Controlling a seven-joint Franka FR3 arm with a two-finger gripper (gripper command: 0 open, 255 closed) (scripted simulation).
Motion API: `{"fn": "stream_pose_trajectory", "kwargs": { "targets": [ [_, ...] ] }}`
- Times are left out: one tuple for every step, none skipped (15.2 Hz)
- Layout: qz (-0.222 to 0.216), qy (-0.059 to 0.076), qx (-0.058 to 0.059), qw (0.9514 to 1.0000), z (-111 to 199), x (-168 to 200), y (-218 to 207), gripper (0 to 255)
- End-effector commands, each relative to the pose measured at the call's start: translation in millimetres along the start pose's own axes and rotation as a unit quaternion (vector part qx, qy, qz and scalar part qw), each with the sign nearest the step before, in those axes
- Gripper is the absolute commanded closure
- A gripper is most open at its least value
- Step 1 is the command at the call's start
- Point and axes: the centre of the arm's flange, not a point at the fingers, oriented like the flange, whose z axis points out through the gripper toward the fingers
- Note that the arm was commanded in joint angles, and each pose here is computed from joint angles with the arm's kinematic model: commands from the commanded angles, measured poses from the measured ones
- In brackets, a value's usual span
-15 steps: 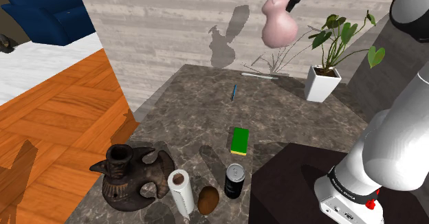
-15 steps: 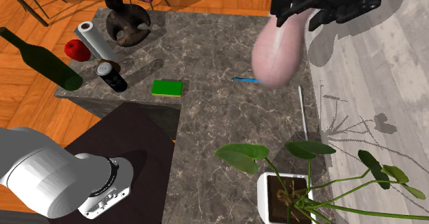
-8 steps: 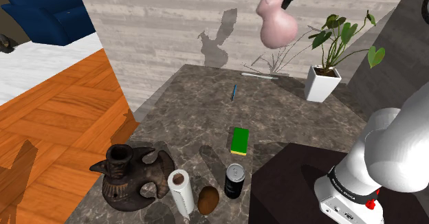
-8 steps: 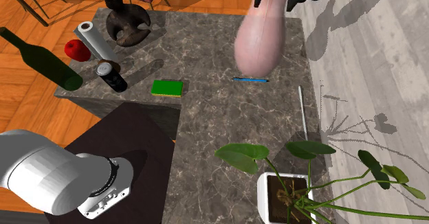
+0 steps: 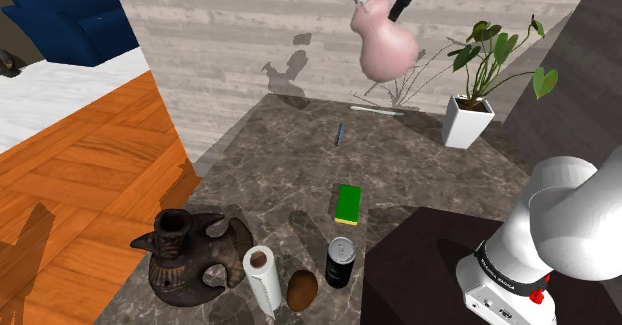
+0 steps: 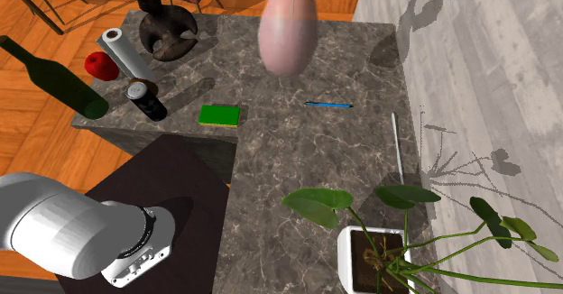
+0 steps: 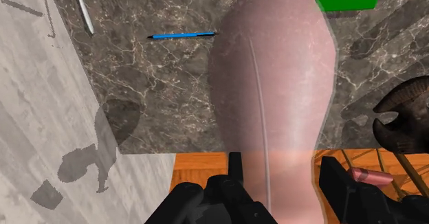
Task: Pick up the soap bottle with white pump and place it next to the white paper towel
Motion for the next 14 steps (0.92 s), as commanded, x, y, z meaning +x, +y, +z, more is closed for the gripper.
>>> {"fn": "stream_pose_trajectory", "kwargs": {
  "targets": [
    [0.001, 0.001, -0.001, 1.0, 6.5, 8.4, -23.9, 255],
    [0.001, 0.001, -0.001, 1.0, 9.3, 13.6, -35.8, 255],
    [0.001, 0.001, -0.001, 1.0, 12.1, 18.7, -47.6, 255],
    [0.001, 0.001, -0.001, 1.0, 15.0, 23.8, -59.4, 255],
    [0.001, 0.001, -0.001, 1.0, 17.8, 28.9, -71.3, 255],
    [0.001, 0.001, -0.001, 1.0, 20.6, 34.0, -83.1, 255],
    [0.001, 0.001, -0.001, 1.0, 23.4, 39.1, -95.0, 255],
    [0.001, 0.001, -0.001, 1.0, 26.3, 44.3, -106.8, 255],
    [0.001, 0.001, -0.001, 1.0, 29.1, 49.4, -118.6, 255],
    [0.001, 0.001, -0.001, 1.0, 31.9, 54.5, -130.5, 255],
    [0.001, 0.001, -0.001, 1.0, 34.7, 59.6, -142.3, 255],
    [0.001, 0.001, -0.001, 1.0, 37.6, 64.7, -154.1, 255],
    [0.001, 0.001, -0.001, 1.0, 40.4, 69.9, -166.0, 255],
    [0.001, 0.001, -0.001, 1.0, 43.2, 75.0, -177.8, 255]
  ]
}}
